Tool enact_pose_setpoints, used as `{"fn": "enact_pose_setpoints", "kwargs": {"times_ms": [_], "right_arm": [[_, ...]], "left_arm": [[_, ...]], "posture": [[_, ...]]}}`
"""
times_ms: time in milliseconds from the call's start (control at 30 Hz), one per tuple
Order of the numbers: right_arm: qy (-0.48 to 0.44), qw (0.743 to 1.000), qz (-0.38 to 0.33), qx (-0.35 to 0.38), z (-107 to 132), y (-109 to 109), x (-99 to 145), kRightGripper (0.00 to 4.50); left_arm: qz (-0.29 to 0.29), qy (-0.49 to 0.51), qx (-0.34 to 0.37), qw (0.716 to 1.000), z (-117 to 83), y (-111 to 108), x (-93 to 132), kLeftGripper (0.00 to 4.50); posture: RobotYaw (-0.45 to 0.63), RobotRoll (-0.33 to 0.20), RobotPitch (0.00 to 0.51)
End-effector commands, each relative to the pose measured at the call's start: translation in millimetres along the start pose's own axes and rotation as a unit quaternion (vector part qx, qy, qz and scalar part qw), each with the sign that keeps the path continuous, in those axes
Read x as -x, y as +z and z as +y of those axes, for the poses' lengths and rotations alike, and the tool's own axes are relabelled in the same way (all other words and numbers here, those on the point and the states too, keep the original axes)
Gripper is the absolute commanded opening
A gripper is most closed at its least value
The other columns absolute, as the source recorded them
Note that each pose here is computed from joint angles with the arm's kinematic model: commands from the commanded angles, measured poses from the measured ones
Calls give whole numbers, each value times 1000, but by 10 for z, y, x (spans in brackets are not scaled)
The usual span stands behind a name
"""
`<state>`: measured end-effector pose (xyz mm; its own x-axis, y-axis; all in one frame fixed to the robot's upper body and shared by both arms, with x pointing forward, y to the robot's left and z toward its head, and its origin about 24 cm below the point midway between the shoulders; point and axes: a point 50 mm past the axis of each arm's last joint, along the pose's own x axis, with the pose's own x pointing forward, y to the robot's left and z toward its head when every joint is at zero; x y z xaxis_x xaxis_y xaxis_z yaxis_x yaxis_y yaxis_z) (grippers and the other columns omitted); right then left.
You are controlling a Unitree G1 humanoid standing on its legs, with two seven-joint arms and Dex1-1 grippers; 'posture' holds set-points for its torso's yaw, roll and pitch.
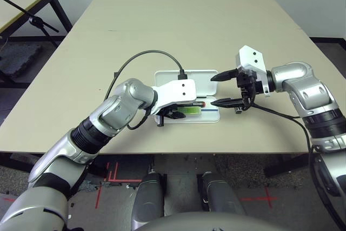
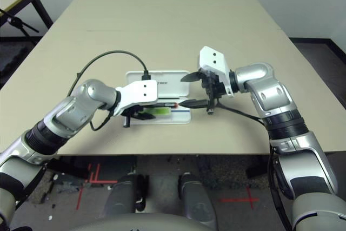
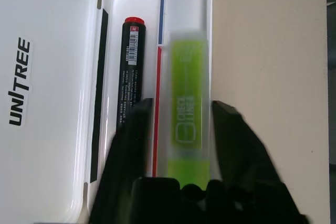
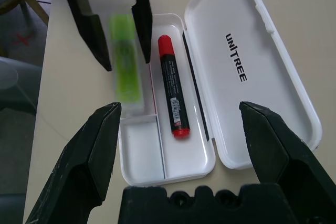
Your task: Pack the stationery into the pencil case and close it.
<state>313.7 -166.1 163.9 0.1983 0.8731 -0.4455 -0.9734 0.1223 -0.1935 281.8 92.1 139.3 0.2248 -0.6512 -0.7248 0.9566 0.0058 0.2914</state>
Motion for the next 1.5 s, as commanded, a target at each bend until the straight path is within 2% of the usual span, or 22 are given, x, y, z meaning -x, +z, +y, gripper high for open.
{"fn": "enact_pose_setpoints", "kwargs": {"times_ms": [33,100,133,500,667,800,967,1100,1233,1367,1500], "right_arm": [[0,1000,4,0,4,-26,1,4500],[0,1000,4,0,2,-27,-1,4500],[0,1000,5,0,2,-29,-5,4500],[2,1000,5,-4,12,-45,-9,4500],[-29,998,42,-31,19,-94,87,4500],[-53,996,39,-63,53,-73,155,4500],[-66,993,37,-90,129,-71,168,4500],[-96,984,51,-143,206,-64,155,4500],[-174,959,75,-212,228,-78,152,4500],[-293,898,87,-316,208,-115,90,4500],[-355,856,92,-363,241,-174,8,4500]], "left_arm": [[0,-4,0,1000,-18,-26,38,3672],[-1,-3,2,1000,-15,-33,61,4427],[0,3,2,1000,-6,-46,90,4469],[2,52,2,999,26,-187,496,4469],[-48,75,-6,996,42,-162,794,4469],[-61,86,-6,994,8,-177,1023,4469],[-67,85,-3,994,-36,-185,1058,4469],[-67,86,-1,994,-32,-200,1014,4469],[-63,89,-2,994,-20,-226,977,4469],[-60,88,-4,994,-18,-246,938,4469],[-60,87,-6,994,-7,-245,900,4469]], "posture": [[-31,0,76],[-31,0,76],[-25,0,76],[-19,0,74],[-14,0,77],[-11,0,79],[-10,0,81],[-10,0,83],[-16,0,84],[-27,0,83],[-33,0,81]]}}
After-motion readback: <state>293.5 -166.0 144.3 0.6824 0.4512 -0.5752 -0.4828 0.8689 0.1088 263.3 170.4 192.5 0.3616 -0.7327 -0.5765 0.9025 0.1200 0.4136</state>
